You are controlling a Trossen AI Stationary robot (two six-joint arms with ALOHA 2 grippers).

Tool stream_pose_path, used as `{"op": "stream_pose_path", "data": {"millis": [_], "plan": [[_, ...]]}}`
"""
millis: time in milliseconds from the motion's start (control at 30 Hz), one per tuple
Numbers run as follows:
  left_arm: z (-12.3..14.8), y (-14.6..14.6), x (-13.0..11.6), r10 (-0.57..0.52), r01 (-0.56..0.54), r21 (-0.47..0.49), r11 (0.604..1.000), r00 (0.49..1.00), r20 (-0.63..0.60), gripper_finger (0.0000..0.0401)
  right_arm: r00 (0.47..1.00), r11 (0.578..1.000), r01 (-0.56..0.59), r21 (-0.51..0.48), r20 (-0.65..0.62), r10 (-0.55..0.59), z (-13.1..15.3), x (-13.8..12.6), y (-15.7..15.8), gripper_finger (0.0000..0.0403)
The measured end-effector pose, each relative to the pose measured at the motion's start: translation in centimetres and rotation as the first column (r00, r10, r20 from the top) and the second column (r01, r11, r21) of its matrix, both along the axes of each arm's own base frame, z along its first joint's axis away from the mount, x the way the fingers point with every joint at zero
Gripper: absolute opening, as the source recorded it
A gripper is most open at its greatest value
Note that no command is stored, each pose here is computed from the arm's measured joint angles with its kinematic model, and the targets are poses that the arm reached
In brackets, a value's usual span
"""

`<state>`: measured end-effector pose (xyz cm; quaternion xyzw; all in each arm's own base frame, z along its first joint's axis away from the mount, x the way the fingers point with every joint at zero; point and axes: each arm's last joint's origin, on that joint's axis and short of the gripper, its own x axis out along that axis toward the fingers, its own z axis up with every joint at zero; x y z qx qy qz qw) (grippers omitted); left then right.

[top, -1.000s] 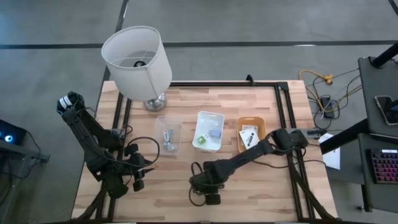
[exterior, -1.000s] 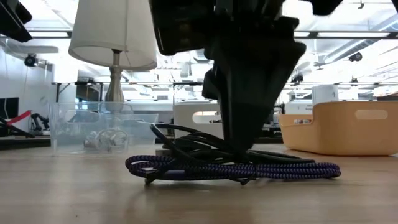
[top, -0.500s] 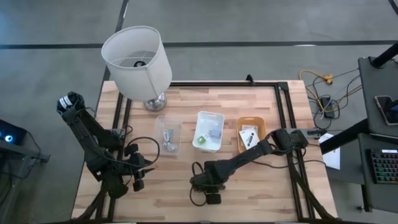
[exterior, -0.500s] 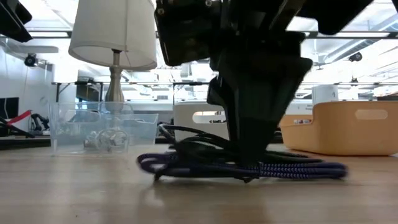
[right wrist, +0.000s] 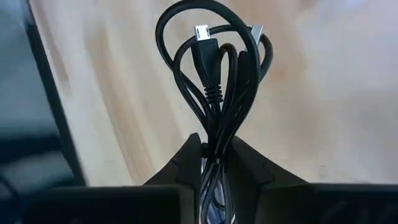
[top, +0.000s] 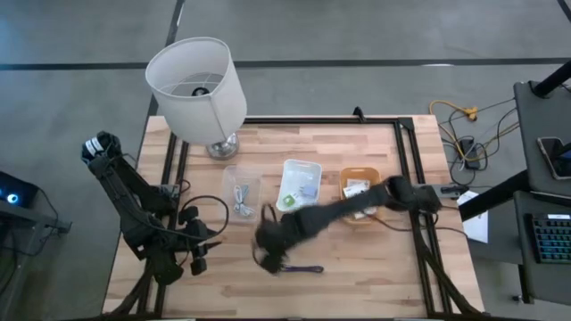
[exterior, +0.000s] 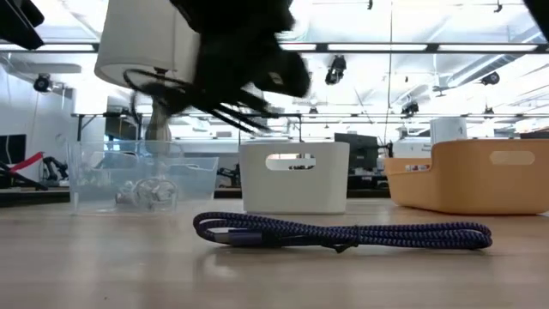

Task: Pick and place items into bin
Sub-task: Put the black USB cable into the transparent bin

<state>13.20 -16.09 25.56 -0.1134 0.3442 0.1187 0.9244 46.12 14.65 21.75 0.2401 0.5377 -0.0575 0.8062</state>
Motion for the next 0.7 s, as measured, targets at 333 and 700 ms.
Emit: {"op": "stream_pose_path", "data": {"millis": [333, 700], "plan": [[-0.1, 0.2, -0.1, -0.001, 0.001, 0.020, 1.000, 1.000, -0.013, 0.0106, 0.779, 0.809, 0.451, 0.377, 0.277, -0.563, 4.0, 5.5, -11.6, 0.0051], [-0.2, 0.3, -0.2, 0.002, -0.002, 0.036, 0.999, 1.000, -0.015, 0.0106, 0.644, 0.678, 0.579, 0.452, 0.257, -0.721, -0.5, 8.2, -15.9, 0.0119]]}}
